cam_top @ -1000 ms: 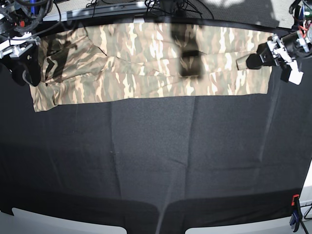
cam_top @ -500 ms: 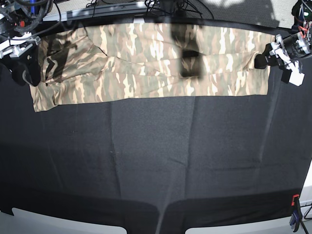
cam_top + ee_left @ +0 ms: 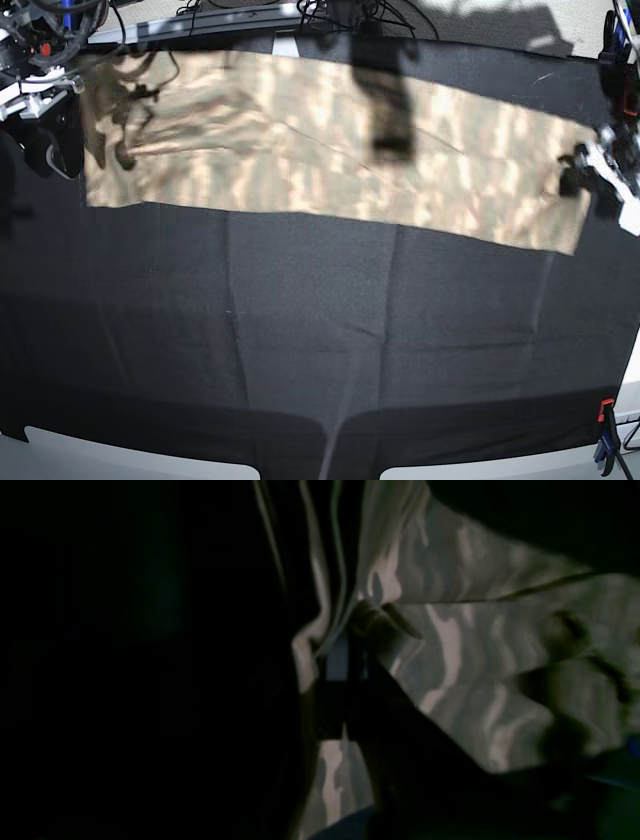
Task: Layout the t-shirt on the table in an organized manner, then fold the t-shirt properly
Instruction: 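Lift the strip end with the left gripper and fold it toward the right gripper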
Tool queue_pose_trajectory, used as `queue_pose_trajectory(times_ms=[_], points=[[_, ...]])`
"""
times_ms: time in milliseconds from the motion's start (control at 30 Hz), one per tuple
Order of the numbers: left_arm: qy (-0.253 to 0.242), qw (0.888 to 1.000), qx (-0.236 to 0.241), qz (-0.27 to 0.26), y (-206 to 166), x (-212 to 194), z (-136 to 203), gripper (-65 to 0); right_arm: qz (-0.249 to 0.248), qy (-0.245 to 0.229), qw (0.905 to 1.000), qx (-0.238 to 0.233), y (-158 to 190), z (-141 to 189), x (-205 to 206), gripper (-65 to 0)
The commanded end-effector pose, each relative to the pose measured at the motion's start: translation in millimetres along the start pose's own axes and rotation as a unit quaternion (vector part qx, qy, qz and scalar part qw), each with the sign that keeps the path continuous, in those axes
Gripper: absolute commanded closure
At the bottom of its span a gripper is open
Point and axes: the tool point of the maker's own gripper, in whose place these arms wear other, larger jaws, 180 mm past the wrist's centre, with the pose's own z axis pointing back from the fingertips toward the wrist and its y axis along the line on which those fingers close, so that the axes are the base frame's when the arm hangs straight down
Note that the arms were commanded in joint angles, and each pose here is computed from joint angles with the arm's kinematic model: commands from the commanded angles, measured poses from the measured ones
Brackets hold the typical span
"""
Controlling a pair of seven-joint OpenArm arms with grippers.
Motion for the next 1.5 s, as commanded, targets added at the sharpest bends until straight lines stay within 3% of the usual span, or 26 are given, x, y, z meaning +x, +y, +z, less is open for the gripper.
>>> queue_pose_trajectory(times_ms=[0,133,233,333,500,767,1067,1300,1467], points=[[-0.029,0.999,0.02,-0.017,8.3,27.1,8.9,0.0,0.012,-0.024,0.9996,0.01,5.5,2.0,12.8,-28.8],[-0.03,0.996,0.086,-0.016,33.2,38.6,15.5,0.0,0.012,-0.023,0.9996,0.01,5.4,2.0,12.6,-28.8],[-0.027,0.995,0.1,-0.009,40.5,42.5,21.8,0.0,0.012,-0.024,0.9996,0.01,5.5,2.0,12.7,-28.8],[-0.025,0.998,0.062,0.009,27.9,44.0,22.8,0.0,0.011,-0.024,0.9996,0.01,5.6,2.0,12.7,-28.8],[-0.046,0.998,-0.03,-0.019,-15.4,58.1,23.5,0.0,0.007,-0.034,0.9992,0.021,9.5,2.3,16.3,-28.8],[-0.038,0.991,-0.111,-0.062,-84.3,42.8,25.6,0.0,0.004,-0.042,0.9987,0.03,12.6,2.7,19.2,-28.8],[-0.079,0.978,-0.194,0.008,-154.8,13.7,-3.8,0.0,0.004,-0.042,0.9987,0.03,12.6,2.6,19.2,-28.8],[-0.074,0.965,-0.246,0.056,-198.5,-5.5,-24.6,0.0,0.004,-0.042,0.9987,0.03,12.7,2.6,19.3,-28.8],[-0.056,0.955,-0.286,0.057,-232.4,-14.8,-35.5,0.0,0.004,-0.042,0.9987,0.03,12.7,2.6,19.3,-28.8]])
